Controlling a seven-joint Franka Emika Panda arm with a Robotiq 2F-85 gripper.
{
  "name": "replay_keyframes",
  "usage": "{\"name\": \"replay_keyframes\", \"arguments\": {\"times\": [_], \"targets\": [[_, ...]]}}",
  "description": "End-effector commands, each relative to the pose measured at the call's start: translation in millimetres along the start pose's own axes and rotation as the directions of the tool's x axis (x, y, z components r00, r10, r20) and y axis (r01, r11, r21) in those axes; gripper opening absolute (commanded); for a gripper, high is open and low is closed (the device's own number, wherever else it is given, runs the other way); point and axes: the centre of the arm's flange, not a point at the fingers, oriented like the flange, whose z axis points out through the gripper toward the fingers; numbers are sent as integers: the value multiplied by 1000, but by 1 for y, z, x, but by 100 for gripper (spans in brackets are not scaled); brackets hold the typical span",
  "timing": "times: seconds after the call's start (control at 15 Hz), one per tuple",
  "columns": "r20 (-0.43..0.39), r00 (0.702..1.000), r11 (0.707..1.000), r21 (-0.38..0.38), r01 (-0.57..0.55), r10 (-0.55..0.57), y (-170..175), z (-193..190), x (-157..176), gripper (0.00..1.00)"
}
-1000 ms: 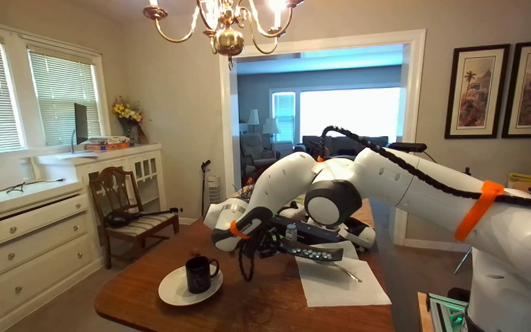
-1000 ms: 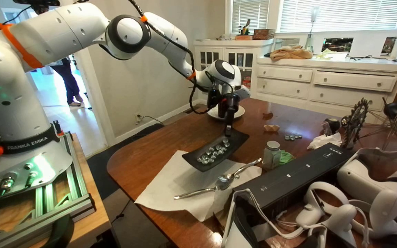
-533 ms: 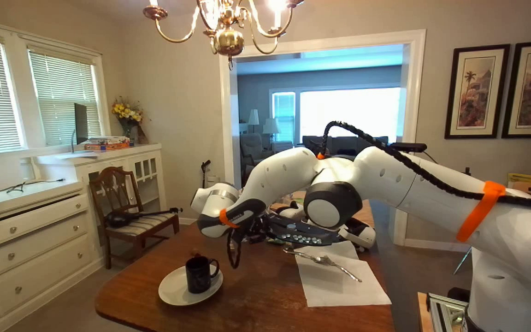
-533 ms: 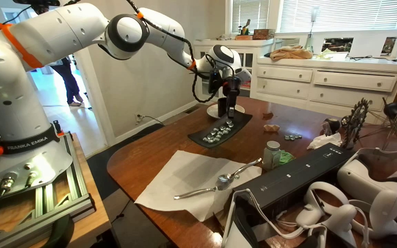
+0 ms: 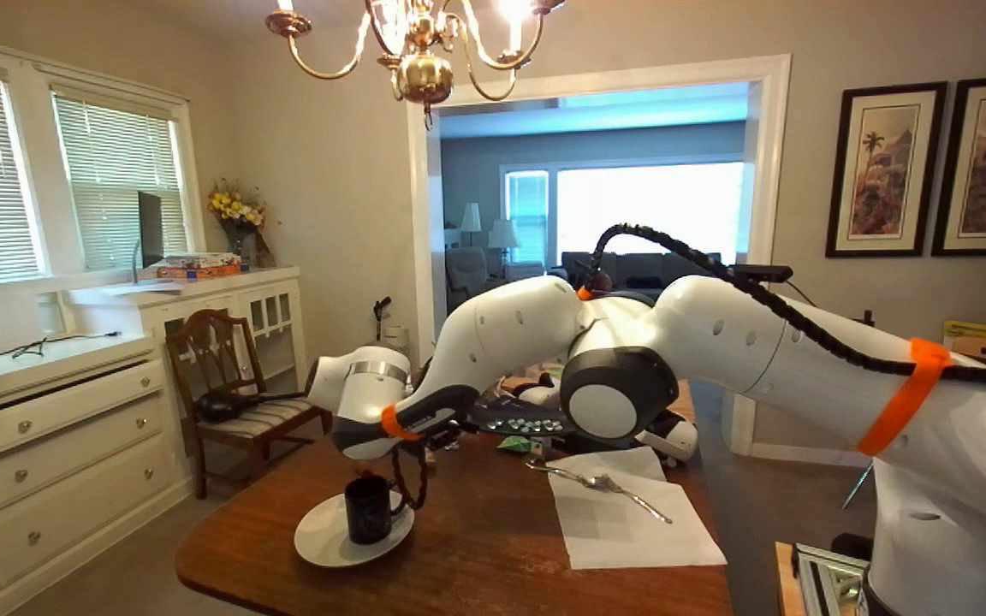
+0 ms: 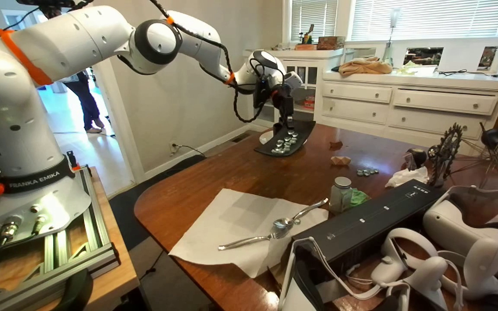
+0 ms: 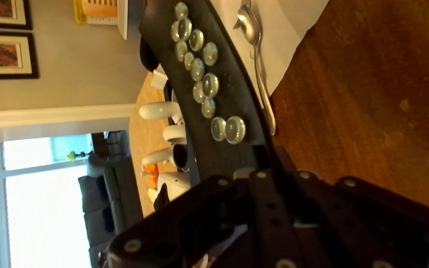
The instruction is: Move the black plate backwards
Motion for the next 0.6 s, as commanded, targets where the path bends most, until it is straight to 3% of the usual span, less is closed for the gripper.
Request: {"name": "replay_keyframes", "arguments": {"times": [0.0, 0.53], "targets": [[-104, 994, 998, -57, 40, -46, -18, -11, -15, 2], [-151, 988, 1000, 13, 27, -25, -50, 8, -25, 2]]}}
